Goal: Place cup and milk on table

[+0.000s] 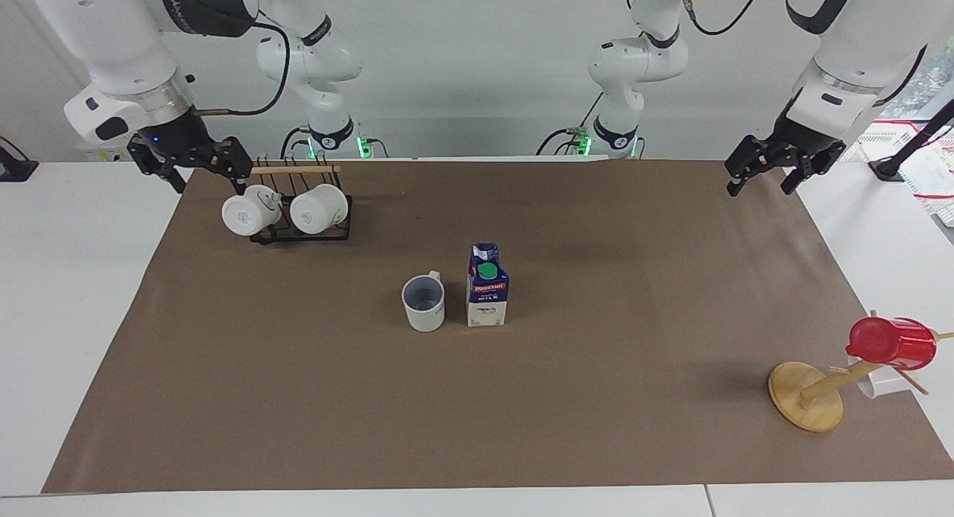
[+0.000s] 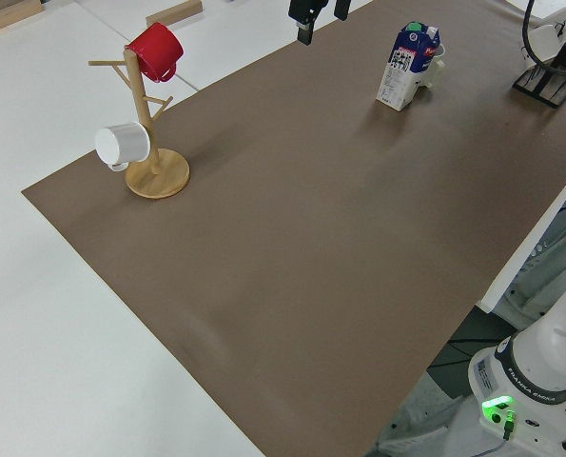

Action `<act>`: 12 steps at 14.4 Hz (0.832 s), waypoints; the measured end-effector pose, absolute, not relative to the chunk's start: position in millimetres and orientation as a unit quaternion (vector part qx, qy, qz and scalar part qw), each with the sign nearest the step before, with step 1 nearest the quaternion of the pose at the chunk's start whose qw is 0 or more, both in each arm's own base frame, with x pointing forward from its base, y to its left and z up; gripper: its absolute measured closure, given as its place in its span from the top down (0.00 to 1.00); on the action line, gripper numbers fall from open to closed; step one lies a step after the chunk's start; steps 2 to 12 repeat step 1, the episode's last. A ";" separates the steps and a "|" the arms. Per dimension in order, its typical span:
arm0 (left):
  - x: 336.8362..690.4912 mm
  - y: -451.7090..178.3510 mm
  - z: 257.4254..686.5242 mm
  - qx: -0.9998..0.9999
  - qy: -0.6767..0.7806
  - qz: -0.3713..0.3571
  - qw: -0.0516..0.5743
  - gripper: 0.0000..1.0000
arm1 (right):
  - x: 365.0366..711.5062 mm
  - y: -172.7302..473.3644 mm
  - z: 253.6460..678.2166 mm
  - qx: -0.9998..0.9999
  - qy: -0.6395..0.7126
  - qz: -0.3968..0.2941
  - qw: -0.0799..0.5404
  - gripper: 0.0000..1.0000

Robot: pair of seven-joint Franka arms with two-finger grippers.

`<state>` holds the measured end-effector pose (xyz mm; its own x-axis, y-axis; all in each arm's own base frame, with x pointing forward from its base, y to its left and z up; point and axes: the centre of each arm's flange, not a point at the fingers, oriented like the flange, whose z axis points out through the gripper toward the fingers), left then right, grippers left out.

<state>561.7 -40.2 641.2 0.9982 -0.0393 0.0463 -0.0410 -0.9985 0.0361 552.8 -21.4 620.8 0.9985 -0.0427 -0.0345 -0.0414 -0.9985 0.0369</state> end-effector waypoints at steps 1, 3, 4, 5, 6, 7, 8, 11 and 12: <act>561.4 -44.1 641.2 0.999 -0.023 0.023 0.019 1.00 | 552.8 -20.8 620.6 1.000 -0.021 -0.018 0.015 1.00; 561.4 -44.1 641.2 0.999 -0.023 0.023 0.019 1.00 | 552.8 -20.8 620.6 1.000 -0.021 -0.018 0.015 1.00; 561.4 -44.1 641.2 0.999 -0.023 0.023 0.019 1.00 | 552.8 -20.8 620.6 1.000 -0.021 -0.018 0.015 1.00; 561.4 -44.1 641.2 0.999 -0.023 0.023 0.019 1.00 | 552.8 -20.8 620.6 1.000 -0.021 -0.018 0.015 1.00; 561.4 -44.1 641.2 0.999 -0.023 0.023 0.019 1.00 | 552.8 -20.8 620.6 1.000 -0.021 -0.018 0.015 1.00; 561.4 -44.1 641.2 0.999 -0.023 0.023 0.019 1.00 | 552.8 -20.8 620.6 1.000 -0.021 -0.018 0.015 1.00; 561.4 -44.1 641.2 0.999 -0.023 0.023 0.019 1.00 | 552.8 -20.8 620.6 1.000 -0.021 -0.018 0.015 1.00; 561.4 -44.1 641.2 0.999 -0.023 0.023 0.019 1.00 | 552.8 -20.8 620.6 1.000 -0.021 -0.018 0.015 1.00; 561.4 -44.1 641.2 0.999 -0.023 0.023 0.019 1.00 | 552.8 -20.8 620.6 1.000 -0.021 -0.018 0.015 1.00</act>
